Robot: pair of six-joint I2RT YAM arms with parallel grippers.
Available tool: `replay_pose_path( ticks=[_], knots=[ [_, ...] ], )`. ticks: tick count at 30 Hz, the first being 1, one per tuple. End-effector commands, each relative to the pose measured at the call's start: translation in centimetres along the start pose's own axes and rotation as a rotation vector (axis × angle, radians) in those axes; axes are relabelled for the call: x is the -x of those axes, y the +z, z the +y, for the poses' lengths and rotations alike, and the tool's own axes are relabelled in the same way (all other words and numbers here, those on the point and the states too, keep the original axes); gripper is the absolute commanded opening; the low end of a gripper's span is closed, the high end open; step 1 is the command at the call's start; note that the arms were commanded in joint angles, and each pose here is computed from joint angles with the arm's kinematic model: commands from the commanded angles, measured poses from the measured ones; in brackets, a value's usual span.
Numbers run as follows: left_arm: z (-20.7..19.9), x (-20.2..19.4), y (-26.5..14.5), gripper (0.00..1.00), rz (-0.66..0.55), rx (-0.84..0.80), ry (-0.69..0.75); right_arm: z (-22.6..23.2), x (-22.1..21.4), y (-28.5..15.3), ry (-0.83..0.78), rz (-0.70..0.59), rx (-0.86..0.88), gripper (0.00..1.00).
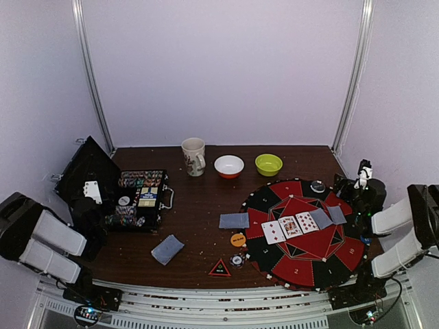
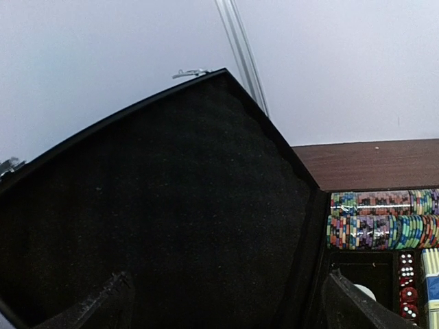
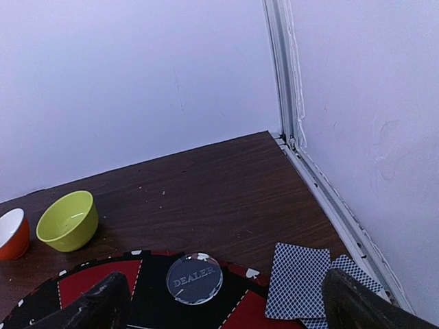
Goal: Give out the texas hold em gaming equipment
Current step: Reset both arms
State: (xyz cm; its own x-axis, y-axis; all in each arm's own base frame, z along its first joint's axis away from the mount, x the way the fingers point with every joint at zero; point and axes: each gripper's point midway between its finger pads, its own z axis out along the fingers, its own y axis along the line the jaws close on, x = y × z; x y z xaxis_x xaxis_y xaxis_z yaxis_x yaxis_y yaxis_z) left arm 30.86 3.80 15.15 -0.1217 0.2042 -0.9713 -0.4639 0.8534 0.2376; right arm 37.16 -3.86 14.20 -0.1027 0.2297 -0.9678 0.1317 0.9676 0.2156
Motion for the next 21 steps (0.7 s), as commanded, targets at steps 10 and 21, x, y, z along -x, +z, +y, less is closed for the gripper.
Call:
replay_pose_path(
  ticks=[10,21],
  knots=[
    [-2.5,4.5,-1.2,0.98,-0.214,-0.234,-0.108,3.9,-1.8,0.0,-0.160,-0.033,0.131,1.00],
    [-2.7,3.3,0.6,0.98,-0.234,-0.242,-0.129,3.6,-1.7,0.0,-0.155,-0.040,0.114,1.00]
  ],
)
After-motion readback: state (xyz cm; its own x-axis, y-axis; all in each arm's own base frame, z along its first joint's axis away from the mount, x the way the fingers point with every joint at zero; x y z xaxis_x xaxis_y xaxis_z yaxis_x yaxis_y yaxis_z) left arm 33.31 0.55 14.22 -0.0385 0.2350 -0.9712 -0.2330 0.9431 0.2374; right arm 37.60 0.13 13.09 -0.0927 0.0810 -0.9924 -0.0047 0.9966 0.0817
